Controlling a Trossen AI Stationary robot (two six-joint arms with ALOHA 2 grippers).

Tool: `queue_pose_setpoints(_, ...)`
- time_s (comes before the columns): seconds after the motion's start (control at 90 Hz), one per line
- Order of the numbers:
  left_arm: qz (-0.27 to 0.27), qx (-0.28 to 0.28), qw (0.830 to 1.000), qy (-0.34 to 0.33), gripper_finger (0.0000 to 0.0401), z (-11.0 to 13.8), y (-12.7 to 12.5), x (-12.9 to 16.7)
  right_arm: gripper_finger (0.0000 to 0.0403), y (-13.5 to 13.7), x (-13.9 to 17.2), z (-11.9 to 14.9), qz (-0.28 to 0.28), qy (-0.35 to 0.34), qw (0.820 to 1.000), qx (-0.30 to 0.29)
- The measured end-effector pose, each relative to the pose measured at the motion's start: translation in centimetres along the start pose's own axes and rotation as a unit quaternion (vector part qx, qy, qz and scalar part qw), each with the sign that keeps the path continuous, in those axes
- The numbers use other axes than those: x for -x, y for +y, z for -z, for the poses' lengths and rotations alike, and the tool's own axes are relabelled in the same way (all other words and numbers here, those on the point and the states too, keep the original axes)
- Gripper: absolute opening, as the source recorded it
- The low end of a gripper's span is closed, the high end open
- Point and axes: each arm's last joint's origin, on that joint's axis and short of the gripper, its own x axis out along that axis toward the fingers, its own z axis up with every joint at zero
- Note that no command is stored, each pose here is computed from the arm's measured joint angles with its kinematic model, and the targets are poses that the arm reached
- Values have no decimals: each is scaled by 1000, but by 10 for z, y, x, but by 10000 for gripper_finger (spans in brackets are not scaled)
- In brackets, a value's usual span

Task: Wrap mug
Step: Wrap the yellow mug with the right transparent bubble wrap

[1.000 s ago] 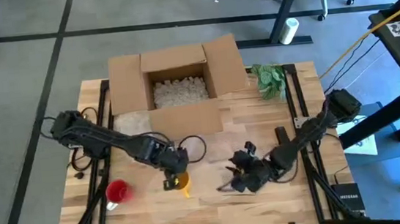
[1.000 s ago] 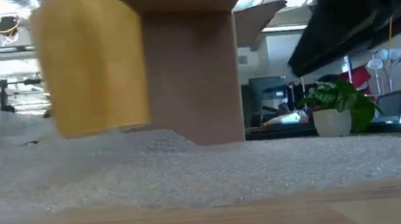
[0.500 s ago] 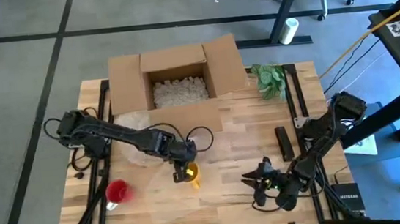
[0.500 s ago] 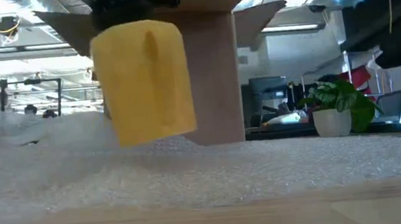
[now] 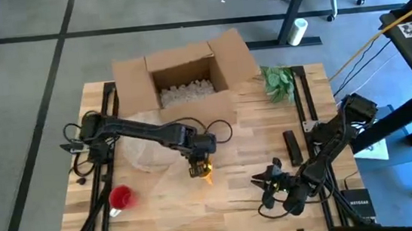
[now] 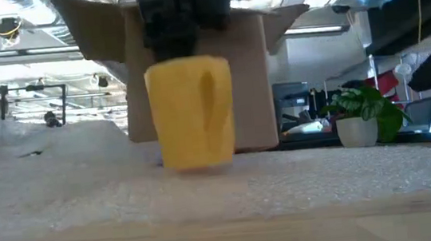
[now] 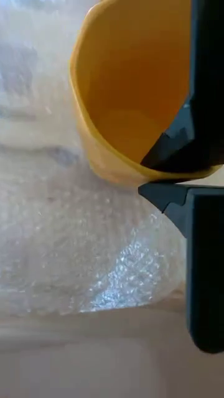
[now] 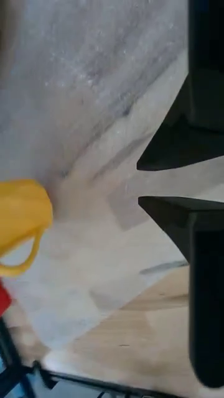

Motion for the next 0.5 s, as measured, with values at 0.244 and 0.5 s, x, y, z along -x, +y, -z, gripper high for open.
queue_pose_setpoints(0.244,14,-5,1000,-23,0,-11,0,1,62,4,0,-1,-14,-5,1000,-18)
queue_pose_setpoints(0.5,29,-16,999,-27,7,-11,-10,-1,62,10,0,-4,-33,-24,998,-48)
